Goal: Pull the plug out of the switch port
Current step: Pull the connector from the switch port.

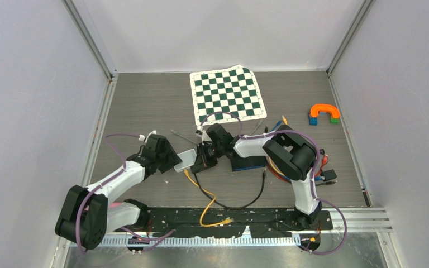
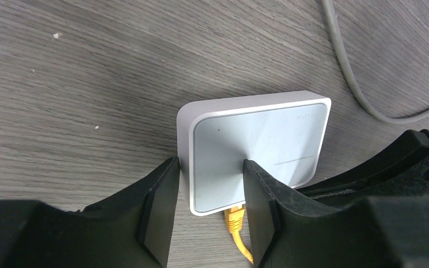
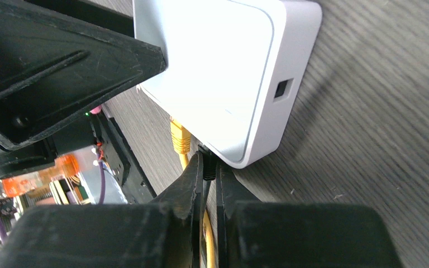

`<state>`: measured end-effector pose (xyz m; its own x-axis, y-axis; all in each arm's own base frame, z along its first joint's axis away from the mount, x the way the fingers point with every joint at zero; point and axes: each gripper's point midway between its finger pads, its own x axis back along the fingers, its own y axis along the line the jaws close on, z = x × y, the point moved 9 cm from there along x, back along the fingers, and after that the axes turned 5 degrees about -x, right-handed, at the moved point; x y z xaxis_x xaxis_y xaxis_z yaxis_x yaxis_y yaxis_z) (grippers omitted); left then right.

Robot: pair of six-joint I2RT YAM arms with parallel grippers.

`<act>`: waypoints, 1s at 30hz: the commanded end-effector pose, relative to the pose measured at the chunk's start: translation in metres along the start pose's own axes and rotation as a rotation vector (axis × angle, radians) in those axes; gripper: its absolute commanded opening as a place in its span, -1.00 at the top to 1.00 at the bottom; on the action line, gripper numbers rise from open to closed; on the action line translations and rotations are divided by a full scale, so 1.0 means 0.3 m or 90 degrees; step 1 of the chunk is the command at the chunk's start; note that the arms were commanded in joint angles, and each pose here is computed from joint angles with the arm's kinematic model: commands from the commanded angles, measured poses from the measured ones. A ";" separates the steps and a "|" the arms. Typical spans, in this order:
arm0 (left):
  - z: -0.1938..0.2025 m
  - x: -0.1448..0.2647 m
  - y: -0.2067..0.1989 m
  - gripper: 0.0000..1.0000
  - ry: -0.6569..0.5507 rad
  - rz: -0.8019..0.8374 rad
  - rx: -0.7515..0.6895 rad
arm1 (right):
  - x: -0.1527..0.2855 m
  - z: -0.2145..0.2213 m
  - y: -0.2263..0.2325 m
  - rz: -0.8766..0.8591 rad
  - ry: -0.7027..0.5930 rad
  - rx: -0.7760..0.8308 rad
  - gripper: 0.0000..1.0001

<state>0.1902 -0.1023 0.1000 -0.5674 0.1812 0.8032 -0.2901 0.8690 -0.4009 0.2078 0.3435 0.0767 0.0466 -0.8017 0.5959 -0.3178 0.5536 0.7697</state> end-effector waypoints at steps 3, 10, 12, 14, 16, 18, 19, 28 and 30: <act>0.000 0.019 0.033 -0.37 -0.008 -0.026 -0.051 | -0.001 0.003 -0.025 0.035 0.030 0.011 0.90; -0.054 0.111 0.036 -0.87 -0.046 -0.053 -0.161 | -0.006 -0.043 -0.081 0.081 0.015 0.014 0.90; -0.071 0.136 0.019 -0.88 -0.048 -0.043 -0.203 | -0.002 -0.061 -0.076 0.067 0.019 0.022 0.90; -0.082 0.156 -0.003 -0.88 -0.054 -0.034 -0.265 | 0.003 -0.075 -0.075 0.059 0.019 0.020 0.90; -0.090 0.160 -0.032 -0.88 -0.047 -0.018 -0.320 | 0.004 -0.084 -0.072 0.057 0.018 0.023 0.90; -0.095 0.149 -0.058 -0.88 -0.019 -0.017 -0.371 | 0.005 -0.090 -0.069 0.056 0.019 0.025 0.90; -0.090 0.133 -0.060 -0.87 0.006 -0.033 -0.398 | 0.004 -0.090 -0.069 0.055 0.021 0.024 0.90; -0.093 0.079 -0.075 -0.86 0.089 -0.088 -0.513 | 0.012 -0.093 -0.056 0.047 0.022 0.025 0.90; -0.097 0.074 -0.091 -0.86 0.093 -0.078 -0.523 | 0.013 -0.093 -0.053 0.045 0.022 0.023 0.90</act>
<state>0.1978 -0.1042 0.1279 -0.4216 0.0590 0.9049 0.2813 0.9572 0.0687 0.2352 0.3416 0.0774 0.0763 -0.7806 0.6204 -0.3538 0.5605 0.7488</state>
